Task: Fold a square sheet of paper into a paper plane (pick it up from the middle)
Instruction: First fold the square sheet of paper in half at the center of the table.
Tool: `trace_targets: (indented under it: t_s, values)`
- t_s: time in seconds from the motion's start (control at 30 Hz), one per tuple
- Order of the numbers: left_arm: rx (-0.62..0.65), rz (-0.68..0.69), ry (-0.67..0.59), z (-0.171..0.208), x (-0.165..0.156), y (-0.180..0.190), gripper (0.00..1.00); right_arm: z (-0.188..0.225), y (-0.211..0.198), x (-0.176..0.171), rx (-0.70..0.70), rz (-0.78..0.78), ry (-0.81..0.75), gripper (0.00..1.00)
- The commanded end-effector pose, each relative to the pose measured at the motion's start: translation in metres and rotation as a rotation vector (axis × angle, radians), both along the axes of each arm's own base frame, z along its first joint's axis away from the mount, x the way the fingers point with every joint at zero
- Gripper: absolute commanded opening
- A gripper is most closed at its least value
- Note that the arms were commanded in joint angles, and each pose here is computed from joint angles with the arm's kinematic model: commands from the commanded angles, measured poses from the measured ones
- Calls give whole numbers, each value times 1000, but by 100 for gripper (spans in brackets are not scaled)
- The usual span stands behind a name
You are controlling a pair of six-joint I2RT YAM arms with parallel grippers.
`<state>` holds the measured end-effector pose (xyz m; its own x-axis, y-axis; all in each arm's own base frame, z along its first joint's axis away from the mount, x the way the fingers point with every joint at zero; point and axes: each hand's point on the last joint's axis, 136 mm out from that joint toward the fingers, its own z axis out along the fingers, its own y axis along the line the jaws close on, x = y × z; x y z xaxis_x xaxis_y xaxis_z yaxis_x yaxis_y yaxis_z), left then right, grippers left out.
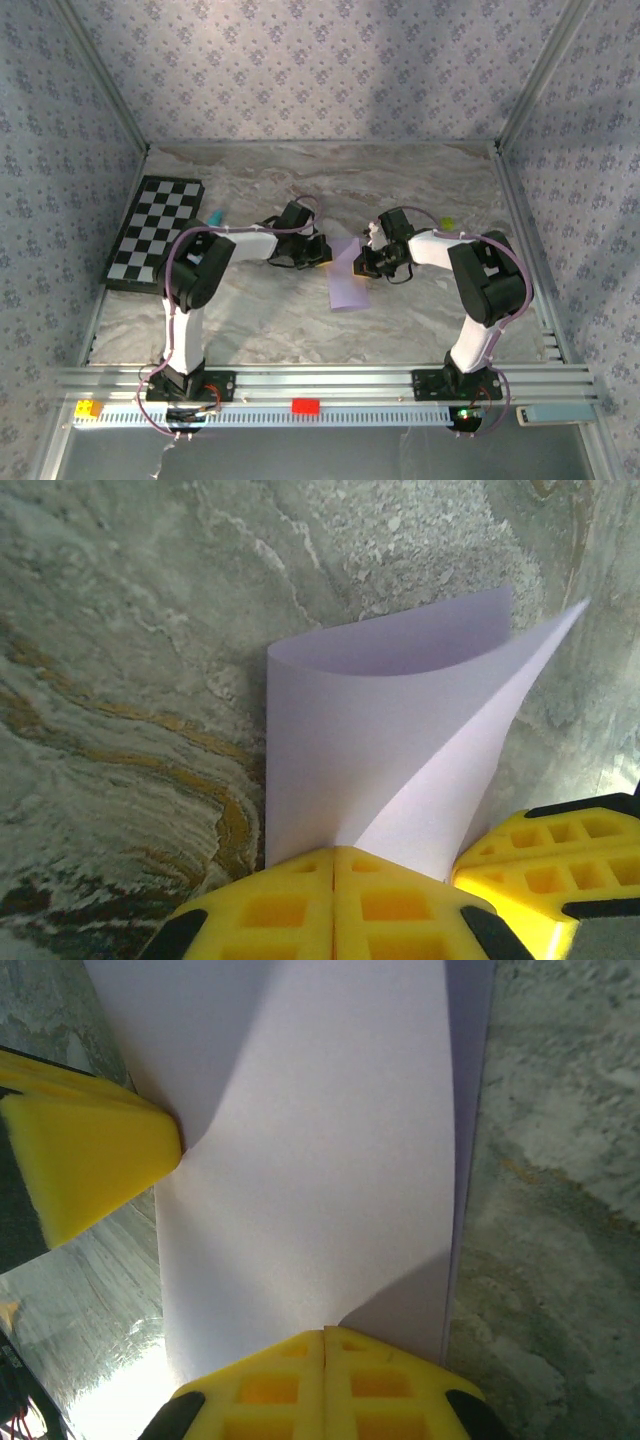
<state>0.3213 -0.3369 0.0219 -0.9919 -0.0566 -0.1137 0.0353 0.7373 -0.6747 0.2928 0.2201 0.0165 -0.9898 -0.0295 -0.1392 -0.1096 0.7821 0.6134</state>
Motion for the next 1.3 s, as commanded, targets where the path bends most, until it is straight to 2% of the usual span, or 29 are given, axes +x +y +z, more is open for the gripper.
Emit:
trace_targets:
  t_s: [0.0, 0.13, 0.43, 0.6, 0.9, 1.27]
  values:
    - [90, 10, 38, -25, -5, 14, 7, -42, -34, -38, -183, -19, 155, 0]
    - [76, 14, 49, -25, 0, 13, 7, -43, -34, -37, -183, -22, 155, 0]
    - [-26, -22, -20, 19, 18, -9, 8, -42, -35, -36, -185, -21, 152, 0]
    - [-18, -33, 14, 4, 19, -12, 7, -42, -34, -35, -184, -23, 155, 0]
    - [54, 13, 50, -26, 24, 8, 7, -42, -35, -37, -186, -22, 155, 0]
    - [78, 121, 28, -25, 55, 28, 6, -42, -36, -38, -187, -18, 157, 0]
